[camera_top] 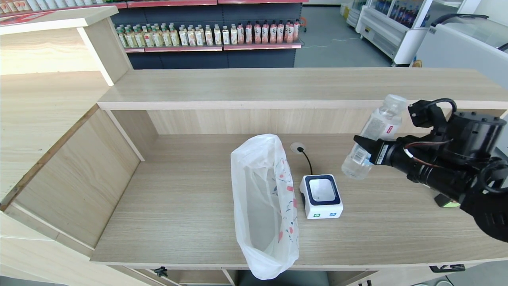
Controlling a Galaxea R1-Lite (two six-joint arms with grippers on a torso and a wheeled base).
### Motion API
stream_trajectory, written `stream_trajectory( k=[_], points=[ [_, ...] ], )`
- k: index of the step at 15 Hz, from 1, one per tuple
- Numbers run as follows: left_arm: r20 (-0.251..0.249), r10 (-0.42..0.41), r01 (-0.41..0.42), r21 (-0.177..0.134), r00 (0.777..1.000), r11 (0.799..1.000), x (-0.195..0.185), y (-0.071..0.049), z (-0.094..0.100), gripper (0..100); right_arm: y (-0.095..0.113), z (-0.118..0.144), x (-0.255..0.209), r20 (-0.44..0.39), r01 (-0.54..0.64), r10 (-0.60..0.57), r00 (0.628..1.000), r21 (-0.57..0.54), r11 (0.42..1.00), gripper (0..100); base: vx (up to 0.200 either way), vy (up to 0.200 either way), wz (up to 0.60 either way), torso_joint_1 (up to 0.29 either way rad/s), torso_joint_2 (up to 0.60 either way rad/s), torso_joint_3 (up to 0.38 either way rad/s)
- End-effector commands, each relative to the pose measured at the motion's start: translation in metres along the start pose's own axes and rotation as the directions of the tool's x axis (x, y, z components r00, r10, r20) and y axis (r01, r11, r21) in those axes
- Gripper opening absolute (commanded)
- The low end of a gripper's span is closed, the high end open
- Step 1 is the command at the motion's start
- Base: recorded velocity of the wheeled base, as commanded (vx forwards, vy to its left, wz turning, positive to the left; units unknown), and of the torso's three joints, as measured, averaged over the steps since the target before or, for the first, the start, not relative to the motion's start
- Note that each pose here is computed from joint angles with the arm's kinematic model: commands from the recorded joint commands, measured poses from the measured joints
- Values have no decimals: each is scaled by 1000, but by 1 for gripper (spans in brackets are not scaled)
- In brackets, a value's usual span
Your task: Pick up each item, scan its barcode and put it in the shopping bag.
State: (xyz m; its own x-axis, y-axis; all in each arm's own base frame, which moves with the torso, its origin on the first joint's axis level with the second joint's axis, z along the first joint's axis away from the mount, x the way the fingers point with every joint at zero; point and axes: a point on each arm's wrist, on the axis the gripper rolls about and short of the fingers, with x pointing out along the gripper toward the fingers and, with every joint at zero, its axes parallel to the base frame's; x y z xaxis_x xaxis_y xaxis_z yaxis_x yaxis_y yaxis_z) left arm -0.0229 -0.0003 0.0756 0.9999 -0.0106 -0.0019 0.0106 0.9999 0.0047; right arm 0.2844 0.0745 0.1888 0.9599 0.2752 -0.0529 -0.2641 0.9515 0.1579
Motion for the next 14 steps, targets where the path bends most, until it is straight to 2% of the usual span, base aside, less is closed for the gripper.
stream_trajectory(
  k=[1,5,11,14],
  points=[
    [0,0,0,0,1000,1000,0,0,0,100,34,25,-40,5,-78,78,997,145,986,0,0,0,0,0,0,0],
    [0,0,0,0,1000,1000,0,0,0,100,49,18,-37,-42,-119,128,991,165,979,0,0,0,0,0,0,0],
    [0,1,-1,0,1000,1000,0,0,0,100,53,15,-37,-55,-133,141,989,126,983,0,0,0,0,0,0,0],
    [0,1,-1,0,1000,1000,0,0,0,100,56,7,-30,-86,-136,148,985,124,983,0,0,200,0,2,2,2]
  ],
)
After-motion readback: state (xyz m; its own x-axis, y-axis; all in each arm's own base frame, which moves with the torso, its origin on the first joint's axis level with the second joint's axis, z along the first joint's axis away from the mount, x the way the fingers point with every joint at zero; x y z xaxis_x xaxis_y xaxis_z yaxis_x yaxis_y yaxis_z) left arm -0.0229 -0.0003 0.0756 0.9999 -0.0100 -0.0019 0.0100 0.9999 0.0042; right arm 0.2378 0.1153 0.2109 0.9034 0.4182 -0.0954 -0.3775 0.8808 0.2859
